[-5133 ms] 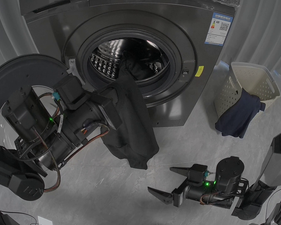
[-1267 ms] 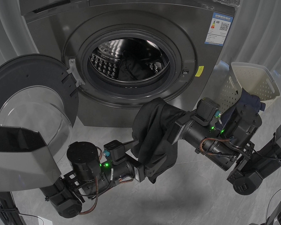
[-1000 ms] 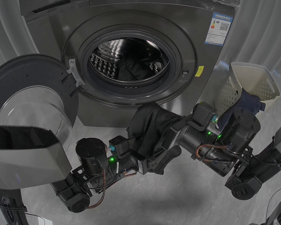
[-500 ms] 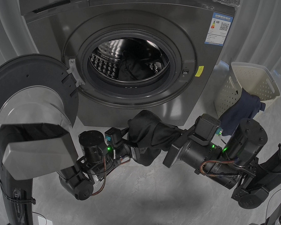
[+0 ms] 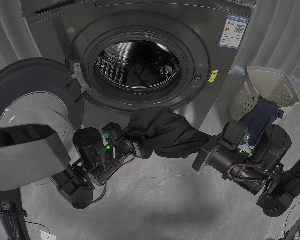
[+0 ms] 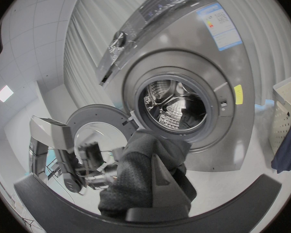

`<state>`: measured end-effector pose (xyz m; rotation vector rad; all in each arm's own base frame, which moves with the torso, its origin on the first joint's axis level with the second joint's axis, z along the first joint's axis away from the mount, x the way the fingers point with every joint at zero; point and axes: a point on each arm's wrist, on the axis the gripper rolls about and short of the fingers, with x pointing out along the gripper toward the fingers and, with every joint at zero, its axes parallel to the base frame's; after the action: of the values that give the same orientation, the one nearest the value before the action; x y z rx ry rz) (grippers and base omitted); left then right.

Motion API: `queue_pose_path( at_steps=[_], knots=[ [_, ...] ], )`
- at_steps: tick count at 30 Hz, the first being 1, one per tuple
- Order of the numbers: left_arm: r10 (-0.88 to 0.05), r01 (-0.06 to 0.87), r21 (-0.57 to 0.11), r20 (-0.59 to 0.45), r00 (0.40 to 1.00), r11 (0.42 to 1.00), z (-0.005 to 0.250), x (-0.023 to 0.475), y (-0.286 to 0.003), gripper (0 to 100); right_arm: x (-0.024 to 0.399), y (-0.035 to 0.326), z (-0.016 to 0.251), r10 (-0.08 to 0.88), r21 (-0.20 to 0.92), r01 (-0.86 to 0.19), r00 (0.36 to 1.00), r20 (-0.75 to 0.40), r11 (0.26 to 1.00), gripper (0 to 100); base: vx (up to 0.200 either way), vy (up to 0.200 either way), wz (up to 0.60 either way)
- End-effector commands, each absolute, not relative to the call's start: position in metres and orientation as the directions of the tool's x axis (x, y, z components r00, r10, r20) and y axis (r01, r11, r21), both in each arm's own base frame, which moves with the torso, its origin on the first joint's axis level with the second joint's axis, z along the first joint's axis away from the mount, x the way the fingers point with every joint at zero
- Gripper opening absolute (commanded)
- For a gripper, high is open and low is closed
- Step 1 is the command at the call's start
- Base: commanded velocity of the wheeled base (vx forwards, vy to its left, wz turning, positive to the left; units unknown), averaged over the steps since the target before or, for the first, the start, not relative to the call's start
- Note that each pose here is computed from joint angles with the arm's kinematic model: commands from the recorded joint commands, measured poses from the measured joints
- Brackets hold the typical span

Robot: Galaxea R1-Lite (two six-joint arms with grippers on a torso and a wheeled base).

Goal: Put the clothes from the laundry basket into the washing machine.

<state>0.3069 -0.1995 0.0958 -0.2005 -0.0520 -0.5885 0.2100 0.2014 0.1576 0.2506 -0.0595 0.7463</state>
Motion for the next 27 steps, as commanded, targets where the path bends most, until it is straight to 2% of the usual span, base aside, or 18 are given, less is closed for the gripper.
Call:
queue_pose_path(
  at_steps=[1, 6, 7, 11, 16, 19, 23, 26, 27],
  knots=[
    [-0.556, 0.581, -0.189, 0.171, 0.813, 0.791, 0.136, 0.271, -0.183, 0, 0.232, 0.193, 0.127, 0.619, 0.219, -0.612, 0.784, 0.043, 0.760, 0, 0.000, 0.000, 0.00],
    [-0.563, 0.590, -0.190, 0.182, 0.807, 0.785, 0.151, 0.242, -0.167, 0, 0.233, 0.218, 0.127, 0.650, 0.231, -0.651, 0.754, 0.092, 0.723, 0, 0.000, 0.000, 0.00],
    [-0.558, 0.588, -0.190, 0.189, 0.808, 0.787, 0.154, 0.239, -0.164, 0, 0.233, 0.220, 0.129, 0.640, 0.247, -0.643, 0.761, 0.105, 0.725, 100, 0.000, 0.000, 0.00],
    [-0.525, 0.555, -0.197, 0.187, 0.830, 0.808, 0.157, 0.227, -0.154, 0, 0.223, 0.216, 0.122, 0.635, 0.261, -0.627, 0.770, 0.061, 0.734, 100, 0.000, 0.000, 0.00],
    [-0.509, 0.526, -0.209, 0.133, 0.850, 0.824, 0.148, 0.216, -0.141, 0, 0.183, 0.189, 0.087, 0.723, 0.261, -0.680, 0.679, -0.127, 0.685, 100, 0.000, 0.000, 0.00],
    [-0.511, 0.522, -0.233, 0.110, 0.853, 0.821, 0.143, 0.213, -0.137, 0, 0.170, 0.177, 0.080, 0.742, 0.272, -0.692, 0.645, -0.186, 0.669, 100, 0.000, 0.000, 0.00],
    [-0.504, 0.511, -0.225, 0.092, 0.859, 0.830, 0.140, 0.210, -0.135, 0, 0.175, 0.173, 0.091, 0.733, 0.277, -0.685, 0.667, -0.133, 0.674, 100, 0.000, 0.000, 0.00],
    [-0.502, 0.507, -0.221, 0.084, 0.861, 0.833, 0.138, 0.209, -0.134, 0, 0.192, 0.163, 0.097, 0.680, 0.275, -0.636, 0.727, -0.099, 0.721, 100, 0.000, 0.000, 0.00],
    [-0.502, 0.507, -0.221, 0.084, 0.861, 0.833, 0.138, 0.209, -0.134, 0, 0.192, 0.163, 0.097, 0.680, 0.275, -0.636, 0.727, -0.099, 0.721, 100, 0.000, 0.000, 0.00]
  ],
)
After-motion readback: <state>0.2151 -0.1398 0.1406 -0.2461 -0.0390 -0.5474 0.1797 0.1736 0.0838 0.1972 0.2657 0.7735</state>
